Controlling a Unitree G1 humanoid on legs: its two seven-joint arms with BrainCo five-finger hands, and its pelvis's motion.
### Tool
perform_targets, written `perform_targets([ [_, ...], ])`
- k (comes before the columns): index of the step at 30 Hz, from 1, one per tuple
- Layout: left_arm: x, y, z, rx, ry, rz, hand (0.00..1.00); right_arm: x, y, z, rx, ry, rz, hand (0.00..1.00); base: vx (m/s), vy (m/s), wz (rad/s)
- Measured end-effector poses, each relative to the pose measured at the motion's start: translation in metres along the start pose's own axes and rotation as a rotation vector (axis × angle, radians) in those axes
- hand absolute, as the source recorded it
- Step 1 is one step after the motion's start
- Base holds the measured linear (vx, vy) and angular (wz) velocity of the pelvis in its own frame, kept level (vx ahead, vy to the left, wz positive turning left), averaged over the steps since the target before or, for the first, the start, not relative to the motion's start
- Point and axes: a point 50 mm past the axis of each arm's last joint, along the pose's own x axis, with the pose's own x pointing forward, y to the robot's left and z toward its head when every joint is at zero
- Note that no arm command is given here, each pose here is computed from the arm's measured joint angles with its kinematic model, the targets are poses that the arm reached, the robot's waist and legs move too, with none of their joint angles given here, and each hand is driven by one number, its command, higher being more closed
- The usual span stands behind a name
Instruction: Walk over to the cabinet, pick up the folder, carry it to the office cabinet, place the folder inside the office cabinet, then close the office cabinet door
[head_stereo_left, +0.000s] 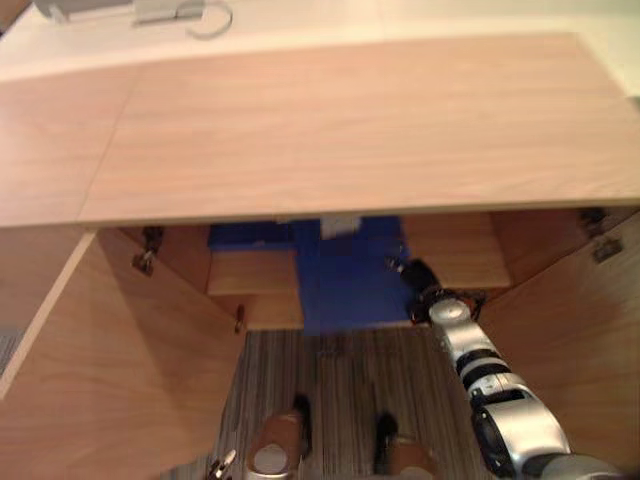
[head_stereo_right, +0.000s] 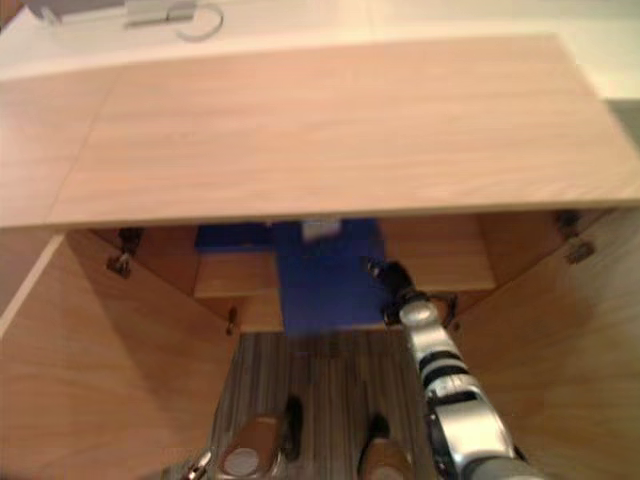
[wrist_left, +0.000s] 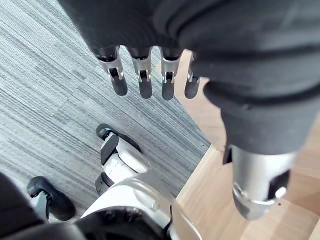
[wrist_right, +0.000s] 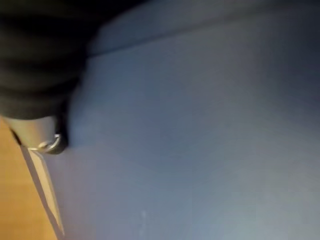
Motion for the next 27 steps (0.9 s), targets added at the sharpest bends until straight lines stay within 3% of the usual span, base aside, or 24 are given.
perform_targets([
  [6,0.005,-0.019,0.018,-0.108,-0.092,-0.061,0.00,0.009,0.031,0.042,0.488,-0.109,0.065,1.00,-0.19,0.033,-0.05],
  [15,0.014,-0.044,0.035,-0.167,-0.137,-0.110,0.00,0.019,0.006,0.143,1.186,-0.380,0.023,1.00,-0.07,-0.012,0.23],
  [22,0.019,-0.058,0.051,-0.199,-0.168,-0.110,0.00,0.011,-0.043,0.203,1.514,-0.526,-0.054,1.00,-0.03,0.001,0.39],
  [27,0.020,-0.055,0.061,-0.193,-0.190,-0.076,0.00,-0.001,-0.087,0.231,1.550,-0.590,-0.165,1.00,-0.02,0.016,0.43],
])
